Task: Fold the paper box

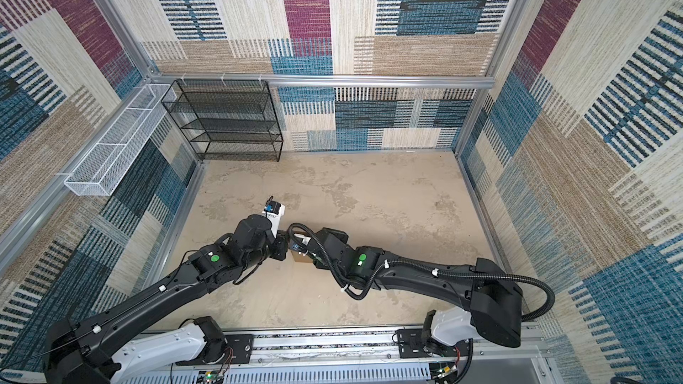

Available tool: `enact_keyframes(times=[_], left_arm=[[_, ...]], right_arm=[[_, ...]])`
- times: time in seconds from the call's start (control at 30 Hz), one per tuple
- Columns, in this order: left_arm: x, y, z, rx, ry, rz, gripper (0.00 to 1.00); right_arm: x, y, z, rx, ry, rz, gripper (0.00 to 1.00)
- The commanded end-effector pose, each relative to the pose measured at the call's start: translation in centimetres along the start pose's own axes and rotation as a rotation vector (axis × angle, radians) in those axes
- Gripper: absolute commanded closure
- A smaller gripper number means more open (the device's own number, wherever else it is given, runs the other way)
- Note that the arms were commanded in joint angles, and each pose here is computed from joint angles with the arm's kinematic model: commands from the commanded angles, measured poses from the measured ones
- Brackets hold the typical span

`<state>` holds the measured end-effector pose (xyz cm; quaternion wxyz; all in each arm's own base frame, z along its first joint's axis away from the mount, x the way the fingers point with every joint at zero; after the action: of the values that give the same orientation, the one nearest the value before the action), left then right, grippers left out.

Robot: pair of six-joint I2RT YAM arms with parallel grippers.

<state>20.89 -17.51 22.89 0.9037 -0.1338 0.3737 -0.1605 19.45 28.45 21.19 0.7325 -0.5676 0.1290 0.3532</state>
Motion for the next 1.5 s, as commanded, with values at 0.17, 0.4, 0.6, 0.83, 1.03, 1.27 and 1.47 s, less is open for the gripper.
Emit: enact_keyframes(times=[0.17, 0.4, 0.6, 0.83, 1.03, 1.27, 1.47], left_arm=[[-0.6, -0.4, 0.0, -0.04, -0.011, -0.061, 0.78], [-1.7, -0.4, 0.0, -0.041, -0.014, -0.086, 0.67], [-2.6, 0.2, -0.4, -0.034, -0.004, -0.071, 0.6], [-4.0, 2.8, -0.3, -0.132, -0.09, -0.016, 0.46], [-3.3, 4.3, 1.0, -0.31, -0.073, -0.14, 0.35], [-1.9, 3.1, 4.0, -0.399, 0.003, -0.38, 0.01], [-0.1, 2.4, 4.9, -0.417, 0.085, -0.447, 0.01]], right_arm=[[0.3, -0.2, 0.5, 0.033, -0.005, 0.002, 0.39], [0.6, -0.1, 0.6, 0.039, 0.004, 0.009, 0.4], [1.0, -0.3, 0.6, 0.043, 0.013, 0.013, 0.4], [0.6, -0.5, 0.8, 0.052, -0.009, 0.006, 0.4], [0.1, -0.8, 0.8, 0.062, -0.04, -0.005, 0.41], [-0.1, -0.7, 0.9, 0.044, -0.071, -0.001, 0.42], [0.1, -0.4, 0.8, 0.036, -0.067, 0.008, 0.44]])
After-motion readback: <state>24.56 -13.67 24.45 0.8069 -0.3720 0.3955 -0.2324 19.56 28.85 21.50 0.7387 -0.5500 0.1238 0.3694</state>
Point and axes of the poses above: each gripper's point midway between its finger pads, its own x axis out along the fingers, its own y axis along the line the jaws close on, z = x × y, the point moved 7 cm from there along -x, back along the fingers, and after that the axes turned 14 degrees about -x, right-handed, at the moved point
